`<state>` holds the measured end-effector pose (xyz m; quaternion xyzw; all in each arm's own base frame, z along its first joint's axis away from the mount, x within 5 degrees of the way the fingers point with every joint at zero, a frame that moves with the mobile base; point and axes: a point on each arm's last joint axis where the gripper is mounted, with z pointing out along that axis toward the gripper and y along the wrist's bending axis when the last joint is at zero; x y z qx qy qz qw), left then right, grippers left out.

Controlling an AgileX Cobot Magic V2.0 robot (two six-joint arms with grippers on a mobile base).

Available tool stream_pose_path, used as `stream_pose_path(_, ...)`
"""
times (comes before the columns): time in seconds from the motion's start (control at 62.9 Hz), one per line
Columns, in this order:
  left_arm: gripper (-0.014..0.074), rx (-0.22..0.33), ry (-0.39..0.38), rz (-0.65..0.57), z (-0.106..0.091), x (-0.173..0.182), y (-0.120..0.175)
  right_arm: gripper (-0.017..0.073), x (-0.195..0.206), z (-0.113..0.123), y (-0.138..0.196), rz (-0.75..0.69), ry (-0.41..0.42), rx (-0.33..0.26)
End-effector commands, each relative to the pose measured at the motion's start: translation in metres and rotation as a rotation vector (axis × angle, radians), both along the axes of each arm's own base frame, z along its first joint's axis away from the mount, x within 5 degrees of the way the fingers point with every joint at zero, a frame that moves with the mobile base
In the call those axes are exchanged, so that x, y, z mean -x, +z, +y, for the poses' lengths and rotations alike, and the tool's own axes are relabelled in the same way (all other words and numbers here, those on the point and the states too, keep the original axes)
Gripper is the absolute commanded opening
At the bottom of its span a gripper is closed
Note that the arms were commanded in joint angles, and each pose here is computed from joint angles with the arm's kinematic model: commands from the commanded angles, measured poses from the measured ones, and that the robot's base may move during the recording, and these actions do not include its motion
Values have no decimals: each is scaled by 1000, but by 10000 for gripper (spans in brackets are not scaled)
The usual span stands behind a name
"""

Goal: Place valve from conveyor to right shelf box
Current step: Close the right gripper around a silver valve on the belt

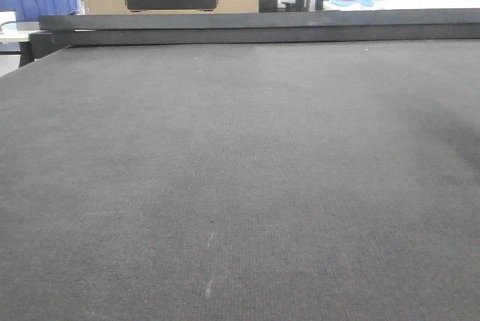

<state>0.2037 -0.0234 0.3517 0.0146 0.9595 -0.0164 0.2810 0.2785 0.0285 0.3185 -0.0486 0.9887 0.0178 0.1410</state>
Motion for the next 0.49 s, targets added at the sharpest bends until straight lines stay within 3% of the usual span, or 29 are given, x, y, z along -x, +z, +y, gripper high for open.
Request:
stream_pose_path(0.0,-111,9,12,-12,1,0,3,367,-6,-1,-8,39,8,11)
stream_pose_path(0.159,-111,9,12,-12,1,0,3,479,-18,2,-27,102,6,-4)
stream_pose_path(0.477,-111,8,12,-7,1,0,3,477,-39,6,-64,190,4,-13)
